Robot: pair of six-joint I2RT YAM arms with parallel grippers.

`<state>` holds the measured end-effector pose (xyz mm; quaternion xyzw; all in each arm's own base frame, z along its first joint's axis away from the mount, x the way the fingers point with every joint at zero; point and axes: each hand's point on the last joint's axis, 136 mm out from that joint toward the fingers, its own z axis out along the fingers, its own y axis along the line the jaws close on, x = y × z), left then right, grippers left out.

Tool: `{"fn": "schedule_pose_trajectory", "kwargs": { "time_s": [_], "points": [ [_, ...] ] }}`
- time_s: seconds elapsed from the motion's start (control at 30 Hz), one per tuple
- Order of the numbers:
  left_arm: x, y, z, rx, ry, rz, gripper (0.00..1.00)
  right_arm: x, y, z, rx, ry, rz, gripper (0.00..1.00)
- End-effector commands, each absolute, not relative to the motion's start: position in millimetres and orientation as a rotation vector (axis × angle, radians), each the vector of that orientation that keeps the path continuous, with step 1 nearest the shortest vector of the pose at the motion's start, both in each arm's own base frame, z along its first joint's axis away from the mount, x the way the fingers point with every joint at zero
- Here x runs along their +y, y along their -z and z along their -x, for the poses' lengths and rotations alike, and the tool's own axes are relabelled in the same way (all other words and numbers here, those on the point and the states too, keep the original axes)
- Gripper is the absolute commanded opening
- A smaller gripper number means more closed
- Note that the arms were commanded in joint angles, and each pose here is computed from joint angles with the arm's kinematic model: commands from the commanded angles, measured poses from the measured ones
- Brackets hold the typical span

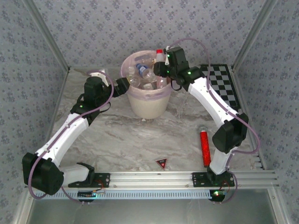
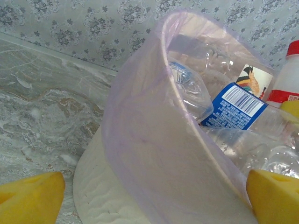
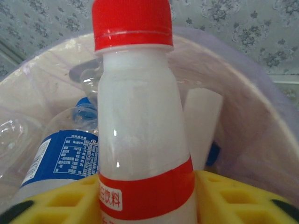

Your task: Put the plastic bottles in the bin

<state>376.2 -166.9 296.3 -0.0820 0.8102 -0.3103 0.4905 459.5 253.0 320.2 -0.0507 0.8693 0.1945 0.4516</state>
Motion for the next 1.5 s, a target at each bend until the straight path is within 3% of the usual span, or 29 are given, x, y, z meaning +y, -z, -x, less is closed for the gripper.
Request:
{"fn": "schedule_pose_trajectory", "kwargs": {
  "time_s": [0.0, 0.07, 0.13, 0.3, 0.47, 0.63, 0.77, 0.93, 1.13, 1.33, 1.47],
  "points": [
    [-167.1, -290.3, -375.1, 1.985, 0.751, 0.183, 0.99, 247.3, -306.9, -426.7, 2.279, -0.489, 0.128, 0.66],
    [-167.2, -290.5, -375.1, 1.988, 0.746, 0.177, 0.99, 240.8, -332.7, -421.1, 2.226, -0.479, 0.139, 0.79],
    [-167.2, -290.5, -376.0, 1.988, 0.743, 0.176, 0.99, 234.0, -359.0, -416.8, 2.175, -0.471, 0.154, 0.86],
    [-167.9, -290.0, -377.8, 1.985, 0.747, 0.179, 0.99, 214.5, -399.5, -424.3, 2.093, -0.381, 0.149, 0.89],
    [-168.0, -289.1, -377.0, 1.99, 0.747, 0.181, 0.99, 201.3, -402.8, -449.0, 2.091, -0.293, 0.117, 0.81],
    [-165.7, -290.4, -375.0, 1.988, 0.739, 0.181, 0.99, 202.9, -375.2, -470.1, 2.151, -0.216, 0.123, 0.54],
    [-165.7, -288.9, -374.8, 1.992, 0.735, 0.18, 0.99, 204.6, -343.3, -476.1, 2.229, -0.197, 0.121, 0.45],
    [-168.2, -285.5, -376.8, 2.001, 0.745, 0.181, 0.99, 222.8, -317.8, -469.7, 2.297, -0.344, 0.135, 0.43],
    [-170.1, -292.5, -377.4, 1.992, 0.754, 0.168, 0.99, 214.6, -358.7, -466.5, 2.21, -0.395, 0.118, 0.44],
    [-167.5, -309.3, -377.4, 1.968, 0.717, 0.127, 0.99, 186.8, -394.4, -456.1, 2.136, -0.402, 0.082, 0.62],
    [-157.7, -328.0, -372.6, 1.946, 0.637, 0.088, 0.99, 156.1, -407.3, -448.9, 2.079, -0.365, 0.037, 0.67]
  ]
}}
